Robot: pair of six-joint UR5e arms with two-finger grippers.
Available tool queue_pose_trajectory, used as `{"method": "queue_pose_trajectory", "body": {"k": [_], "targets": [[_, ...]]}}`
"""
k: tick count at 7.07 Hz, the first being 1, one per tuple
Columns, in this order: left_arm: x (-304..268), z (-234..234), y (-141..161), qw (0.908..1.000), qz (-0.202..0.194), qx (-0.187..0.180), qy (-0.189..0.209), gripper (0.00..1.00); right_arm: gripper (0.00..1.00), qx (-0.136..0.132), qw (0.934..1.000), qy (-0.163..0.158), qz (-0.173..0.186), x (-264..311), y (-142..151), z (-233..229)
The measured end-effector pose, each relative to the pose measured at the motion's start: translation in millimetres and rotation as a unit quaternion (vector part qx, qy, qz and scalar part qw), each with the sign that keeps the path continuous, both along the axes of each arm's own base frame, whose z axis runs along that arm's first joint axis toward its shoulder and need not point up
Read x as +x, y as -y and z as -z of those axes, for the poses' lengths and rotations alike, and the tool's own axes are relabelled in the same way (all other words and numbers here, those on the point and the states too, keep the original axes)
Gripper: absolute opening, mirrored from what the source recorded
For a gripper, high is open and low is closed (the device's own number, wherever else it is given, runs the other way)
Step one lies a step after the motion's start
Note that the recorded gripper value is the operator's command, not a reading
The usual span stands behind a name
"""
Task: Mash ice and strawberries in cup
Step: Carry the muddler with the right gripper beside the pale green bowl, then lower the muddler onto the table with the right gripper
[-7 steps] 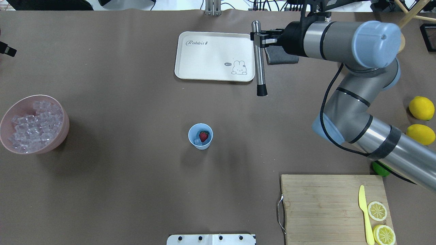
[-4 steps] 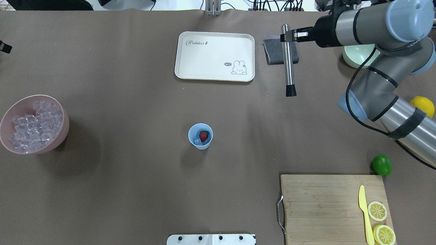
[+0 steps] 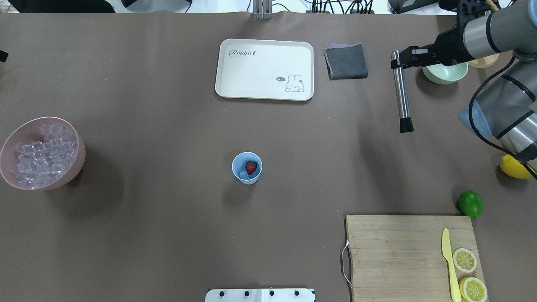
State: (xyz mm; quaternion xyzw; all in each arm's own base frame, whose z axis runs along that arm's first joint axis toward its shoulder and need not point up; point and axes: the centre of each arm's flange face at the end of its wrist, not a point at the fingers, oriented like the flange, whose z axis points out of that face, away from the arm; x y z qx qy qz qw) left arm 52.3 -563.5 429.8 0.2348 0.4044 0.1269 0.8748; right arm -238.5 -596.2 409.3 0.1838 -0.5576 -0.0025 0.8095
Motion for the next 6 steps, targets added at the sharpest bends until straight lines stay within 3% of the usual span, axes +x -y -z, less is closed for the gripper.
{"method": "queue_pose_trajectory", "body": {"k": [3,6], "targets": [[-3,7,-5,1.0,0.002,0.008,-0.001,0.97,0.0,-0.055,0.998,-0.017,0.027,4,9,-61],[-3,11,-7,0.9999,0.001,0.011,-0.002,0.97,0.0,-0.065,0.9961,-0.036,0.049,-2,3,-100]]}}
